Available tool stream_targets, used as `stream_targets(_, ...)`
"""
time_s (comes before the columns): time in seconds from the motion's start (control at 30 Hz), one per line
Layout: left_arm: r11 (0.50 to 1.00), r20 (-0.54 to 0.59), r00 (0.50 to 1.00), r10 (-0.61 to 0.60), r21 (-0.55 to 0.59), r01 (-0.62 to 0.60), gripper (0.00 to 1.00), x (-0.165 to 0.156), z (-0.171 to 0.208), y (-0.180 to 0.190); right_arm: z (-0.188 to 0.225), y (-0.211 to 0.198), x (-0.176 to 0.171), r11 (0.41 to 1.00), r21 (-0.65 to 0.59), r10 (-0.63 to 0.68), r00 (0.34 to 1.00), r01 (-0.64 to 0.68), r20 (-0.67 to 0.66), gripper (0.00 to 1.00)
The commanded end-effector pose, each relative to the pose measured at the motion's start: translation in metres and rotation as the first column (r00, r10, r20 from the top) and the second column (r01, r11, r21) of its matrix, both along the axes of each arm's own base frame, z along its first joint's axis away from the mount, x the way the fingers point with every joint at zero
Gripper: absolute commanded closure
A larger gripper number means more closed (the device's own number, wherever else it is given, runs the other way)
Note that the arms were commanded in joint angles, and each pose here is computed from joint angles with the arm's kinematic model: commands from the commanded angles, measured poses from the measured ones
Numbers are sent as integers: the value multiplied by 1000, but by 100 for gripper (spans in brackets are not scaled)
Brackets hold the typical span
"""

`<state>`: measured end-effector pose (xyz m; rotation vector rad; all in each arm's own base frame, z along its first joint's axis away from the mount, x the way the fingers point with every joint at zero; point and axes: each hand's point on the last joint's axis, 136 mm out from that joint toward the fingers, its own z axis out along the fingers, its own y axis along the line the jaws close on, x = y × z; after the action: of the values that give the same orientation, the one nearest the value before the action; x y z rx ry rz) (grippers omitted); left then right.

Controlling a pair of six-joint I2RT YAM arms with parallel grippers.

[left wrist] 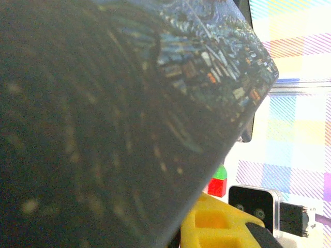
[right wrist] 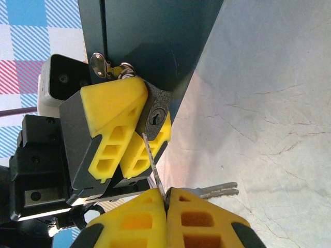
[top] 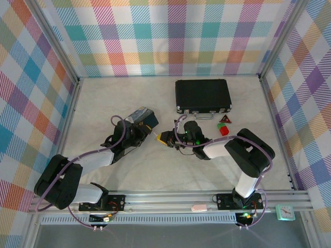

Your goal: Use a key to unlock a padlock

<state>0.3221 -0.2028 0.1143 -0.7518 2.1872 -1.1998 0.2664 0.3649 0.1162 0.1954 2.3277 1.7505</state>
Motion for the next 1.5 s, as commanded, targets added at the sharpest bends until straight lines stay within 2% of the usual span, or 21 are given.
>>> stream_targets(0.0, 999, 93, 995, -26, -35, 30, 100, 8, 32, -9, 6, 6, 6, 1000, 19, 18, 999, -19, 27, 100)
stream_targets(0.23, 999, 98, 995, -27, -42, 31, 100, 9, 34, -10, -1, 9, 6, 999, 30, 25, 1000, -25, 0, 100)
stream_targets(0.87, 998, 106, 993, -44, -50, 49, 100, 8, 36, -15, 12, 17, 11, 996, 78, 36, 999, -38, 26, 100)
stream_targets(1.47, 998, 105, 994, -32, -46, 37, 100, 10, 36, -14, 5, 9, 2, 998, 47, 35, 999, -35, 2, 100)
